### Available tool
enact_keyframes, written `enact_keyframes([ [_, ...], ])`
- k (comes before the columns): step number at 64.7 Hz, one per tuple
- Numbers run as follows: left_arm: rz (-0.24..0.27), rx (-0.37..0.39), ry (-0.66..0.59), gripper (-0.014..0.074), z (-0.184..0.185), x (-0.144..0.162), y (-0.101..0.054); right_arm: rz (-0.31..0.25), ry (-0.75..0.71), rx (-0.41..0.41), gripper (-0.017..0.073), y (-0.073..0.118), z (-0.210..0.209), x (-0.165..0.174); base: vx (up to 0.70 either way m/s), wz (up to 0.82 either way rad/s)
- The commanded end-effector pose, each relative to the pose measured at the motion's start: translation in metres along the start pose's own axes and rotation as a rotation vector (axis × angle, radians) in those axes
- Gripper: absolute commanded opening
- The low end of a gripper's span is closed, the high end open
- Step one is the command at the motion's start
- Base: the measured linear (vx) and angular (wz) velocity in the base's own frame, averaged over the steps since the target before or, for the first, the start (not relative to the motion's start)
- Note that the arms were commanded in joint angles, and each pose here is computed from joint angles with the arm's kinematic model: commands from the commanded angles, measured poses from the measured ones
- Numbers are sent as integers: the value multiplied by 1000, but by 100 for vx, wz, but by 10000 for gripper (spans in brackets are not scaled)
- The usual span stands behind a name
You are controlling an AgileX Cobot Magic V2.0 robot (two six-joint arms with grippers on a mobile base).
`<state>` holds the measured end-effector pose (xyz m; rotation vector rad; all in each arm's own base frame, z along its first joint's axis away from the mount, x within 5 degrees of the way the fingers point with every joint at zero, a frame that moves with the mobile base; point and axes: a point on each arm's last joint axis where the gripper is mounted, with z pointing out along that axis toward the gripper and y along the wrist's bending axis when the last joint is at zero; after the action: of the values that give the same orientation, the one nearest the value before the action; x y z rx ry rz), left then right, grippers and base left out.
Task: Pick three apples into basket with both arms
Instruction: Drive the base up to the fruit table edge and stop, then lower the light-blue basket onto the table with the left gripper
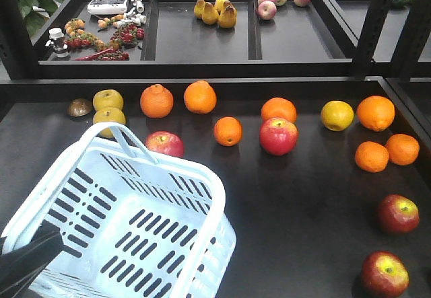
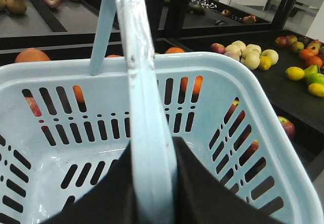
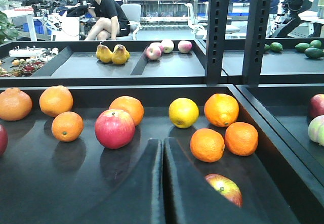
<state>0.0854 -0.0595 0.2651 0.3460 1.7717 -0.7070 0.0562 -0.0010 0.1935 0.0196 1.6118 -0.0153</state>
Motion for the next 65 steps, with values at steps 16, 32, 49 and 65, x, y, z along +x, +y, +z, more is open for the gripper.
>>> enact_keyframes([
  [16, 48, -22, -22, -6, -2, -10, -1, -14, -63, 7, -8, -1, 0, -3, 0, 0],
  [32, 48, -22, -22, -6, -2, -10, -1, -14, -63, 7, -8, -1, 0, -3, 0, 0],
  [49, 48, -22, -22, -6, -2, -10, -1, -14, -63, 7, -8, -1, 0, -3, 0, 0],
  [65, 36, 0, -14, -6, -2, -9, -3, -14, -63, 7, -8, -1, 0, -3, 0, 0],
])
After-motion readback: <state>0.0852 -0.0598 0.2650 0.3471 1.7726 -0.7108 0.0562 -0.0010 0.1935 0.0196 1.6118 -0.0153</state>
